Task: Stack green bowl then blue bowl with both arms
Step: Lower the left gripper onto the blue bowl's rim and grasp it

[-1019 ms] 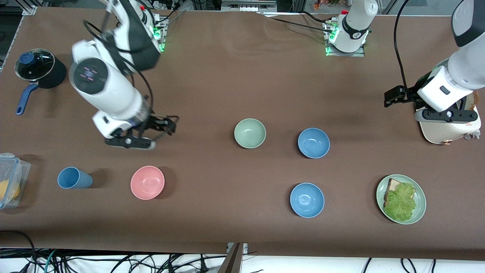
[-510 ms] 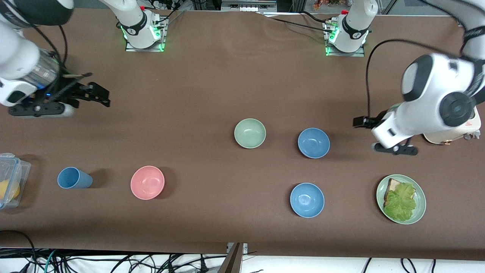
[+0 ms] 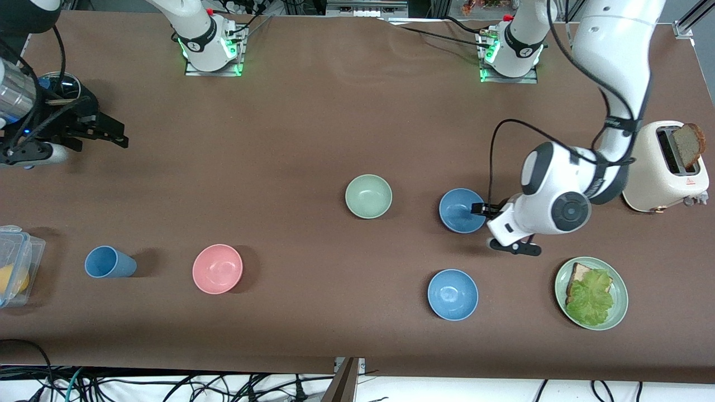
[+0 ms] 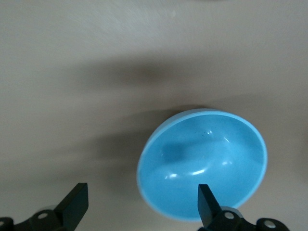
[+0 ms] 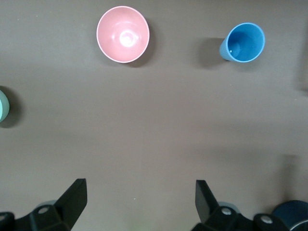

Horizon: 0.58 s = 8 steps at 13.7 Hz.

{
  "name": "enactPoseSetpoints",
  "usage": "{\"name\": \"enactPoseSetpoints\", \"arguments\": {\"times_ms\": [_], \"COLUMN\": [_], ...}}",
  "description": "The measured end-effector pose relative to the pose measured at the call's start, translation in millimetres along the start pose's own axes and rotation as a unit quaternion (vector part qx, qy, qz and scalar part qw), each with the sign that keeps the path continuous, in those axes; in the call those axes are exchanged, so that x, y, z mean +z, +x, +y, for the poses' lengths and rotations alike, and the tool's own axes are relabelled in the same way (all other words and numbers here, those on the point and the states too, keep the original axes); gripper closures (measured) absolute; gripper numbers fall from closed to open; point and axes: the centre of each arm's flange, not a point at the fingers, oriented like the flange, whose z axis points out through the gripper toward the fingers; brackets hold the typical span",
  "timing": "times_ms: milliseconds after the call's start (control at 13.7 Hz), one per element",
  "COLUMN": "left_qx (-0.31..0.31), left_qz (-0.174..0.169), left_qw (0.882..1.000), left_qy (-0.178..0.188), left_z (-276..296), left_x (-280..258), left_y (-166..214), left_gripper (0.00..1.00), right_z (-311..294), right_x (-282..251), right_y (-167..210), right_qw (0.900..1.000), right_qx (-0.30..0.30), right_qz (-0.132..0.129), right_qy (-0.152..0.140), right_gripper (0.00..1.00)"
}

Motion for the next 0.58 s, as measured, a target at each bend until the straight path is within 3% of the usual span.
{"name": "enactPoseSetpoints", "arguments": {"times_ms": [291,437,583], "left_qx": [0.009,0.009,0.013], "left_qz": [0.044,0.048,0.055], "left_qw": [0.999,0.999,0.998], "left_qy": [-0.004,-0.004,0.001], "left_z": [11,10,10], "left_x": [56,57,47], "left_y": [-15,-17,-17], "left_gripper": [0.00,0.16,0.38], "right_z": [-1,0,15], "right_x": [-14,-13,-11], "right_y": [0,0,1], "right_qw": [1.000,1.000,1.000], "right_qx": [-0.002,0.000,0.013], "right_qz": [0.014,0.013,0.009], "right_qy": [0.000,-0.002,-0.003], "right_gripper": [0.00,0.00,0.00]}}
